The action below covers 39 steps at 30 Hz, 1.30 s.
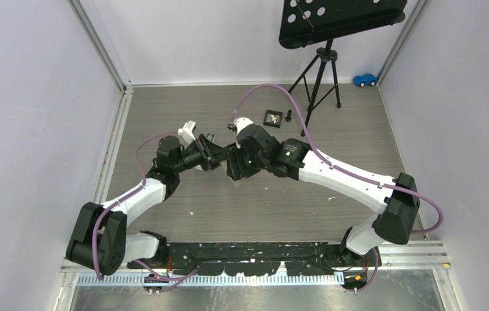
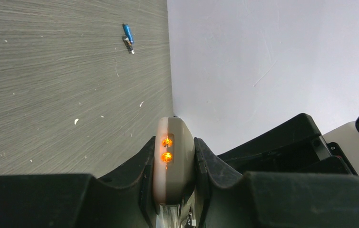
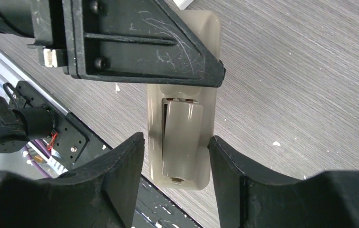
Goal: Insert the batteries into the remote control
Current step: Load the battery cover into the remote control.
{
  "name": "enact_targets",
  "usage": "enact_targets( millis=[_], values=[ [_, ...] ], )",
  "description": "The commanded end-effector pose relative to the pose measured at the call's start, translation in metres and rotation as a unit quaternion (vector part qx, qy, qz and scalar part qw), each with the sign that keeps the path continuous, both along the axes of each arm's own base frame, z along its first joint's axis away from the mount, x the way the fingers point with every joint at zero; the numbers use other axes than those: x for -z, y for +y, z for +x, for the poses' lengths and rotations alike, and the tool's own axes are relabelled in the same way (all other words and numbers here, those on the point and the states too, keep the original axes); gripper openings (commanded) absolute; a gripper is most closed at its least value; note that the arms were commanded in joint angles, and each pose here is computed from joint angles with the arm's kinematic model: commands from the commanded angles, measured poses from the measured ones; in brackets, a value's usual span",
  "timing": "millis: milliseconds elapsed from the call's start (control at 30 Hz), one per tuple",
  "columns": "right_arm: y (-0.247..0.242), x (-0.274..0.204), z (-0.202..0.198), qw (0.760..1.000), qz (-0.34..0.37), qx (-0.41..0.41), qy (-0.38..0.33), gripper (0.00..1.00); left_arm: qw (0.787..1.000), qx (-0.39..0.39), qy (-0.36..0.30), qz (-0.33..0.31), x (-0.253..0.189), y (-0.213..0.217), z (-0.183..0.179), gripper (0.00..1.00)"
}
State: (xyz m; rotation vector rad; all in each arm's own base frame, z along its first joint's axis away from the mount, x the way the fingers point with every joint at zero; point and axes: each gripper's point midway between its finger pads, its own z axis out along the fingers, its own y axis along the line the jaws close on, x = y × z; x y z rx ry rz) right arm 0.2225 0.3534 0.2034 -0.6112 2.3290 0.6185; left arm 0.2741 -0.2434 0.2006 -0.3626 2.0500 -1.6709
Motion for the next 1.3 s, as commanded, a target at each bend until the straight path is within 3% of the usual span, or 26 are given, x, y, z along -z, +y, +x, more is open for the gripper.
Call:
enact_targets(
  millis=[0,533,833,1267],
  values=[
    [0.002,-0.03,0.002,0.999,0.045,0.013,-0.024,0.59,0.997,0.029,-0.046,-0.045,-0.043,-0.008,-0.002,0.0],
    [-0.003,-0.053,0.006,0.992,0.105,0.031,-0.068,0.56,0.997,0.028,-0.025,-0.065,-0.038,-0.008,0.0,0.0],
    [0.0,-0.048,0.004,0.992,0.098,0.007,-0.076,0.45,0.997,0.032,-0.014,-0.068,-0.033,-0.009,0.001,0.0],
    [0.002,-0.035,-0.001,0.994,0.074,-0.033,-0.079,0.43,0.996,0.038,0.0,-0.077,-0.028,-0.011,0.002,0.0]
  ],
)
